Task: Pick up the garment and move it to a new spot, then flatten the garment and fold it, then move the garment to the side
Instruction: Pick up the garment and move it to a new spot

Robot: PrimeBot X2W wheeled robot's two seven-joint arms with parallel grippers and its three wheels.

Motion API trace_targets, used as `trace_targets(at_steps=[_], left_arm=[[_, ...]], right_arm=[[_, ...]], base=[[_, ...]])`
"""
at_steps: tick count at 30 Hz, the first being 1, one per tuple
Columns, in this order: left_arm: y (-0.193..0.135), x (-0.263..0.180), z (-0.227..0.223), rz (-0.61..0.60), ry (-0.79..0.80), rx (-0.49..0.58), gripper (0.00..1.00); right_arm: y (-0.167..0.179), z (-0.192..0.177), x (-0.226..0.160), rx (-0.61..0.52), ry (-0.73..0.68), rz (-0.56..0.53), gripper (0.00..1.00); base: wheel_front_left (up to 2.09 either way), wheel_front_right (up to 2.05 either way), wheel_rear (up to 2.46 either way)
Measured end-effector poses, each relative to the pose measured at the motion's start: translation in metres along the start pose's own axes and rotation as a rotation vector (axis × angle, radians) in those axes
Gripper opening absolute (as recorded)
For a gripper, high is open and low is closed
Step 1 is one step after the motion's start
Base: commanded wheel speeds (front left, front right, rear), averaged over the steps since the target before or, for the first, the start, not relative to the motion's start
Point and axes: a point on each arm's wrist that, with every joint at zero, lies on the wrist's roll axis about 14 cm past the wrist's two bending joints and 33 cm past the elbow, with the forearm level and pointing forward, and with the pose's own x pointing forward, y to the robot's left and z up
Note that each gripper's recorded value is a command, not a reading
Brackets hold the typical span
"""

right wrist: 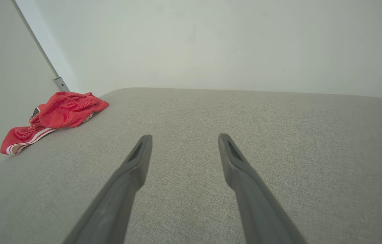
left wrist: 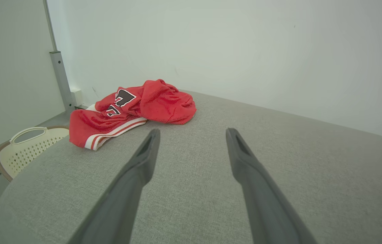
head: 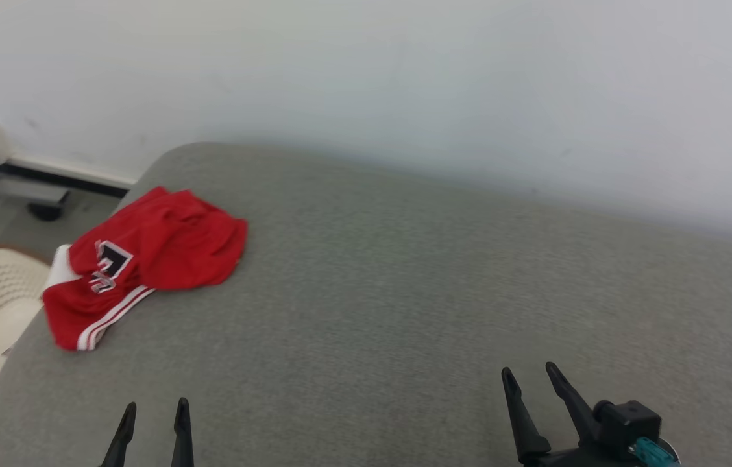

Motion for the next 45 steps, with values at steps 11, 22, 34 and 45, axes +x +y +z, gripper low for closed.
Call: trace_targets(at_steps=[11,22,34,45], left_arm=[[0.074,-0.056,0.016,0.262,-0.046,0.017,1.00],[0.094,-0.076,0.018,0.360,-0.036,0.038,1.00],[0.083,-0.035,-0.002,0.284,0.055,0.001,1.00],[0.092,0.073,0.018,0.204,0.177,-0.053,1.00]], right_arm=[[0.082,-0.005,0.038,-0.027,0.035,0.261,1.00],[0.110,-0.018,0.055,-0.020,0.074,0.363,1.00],[0.102,-0.019,0.058,-0.033,0.076,0.364,1.00],[0.101,-0.011,0.062,-0.066,0.082,0.412,1.00]], base=[[0.00,0.00,0.00],[0.00,0.00,0.00],[0.00,0.00,0.00],[0.00,0.00,0.00]])
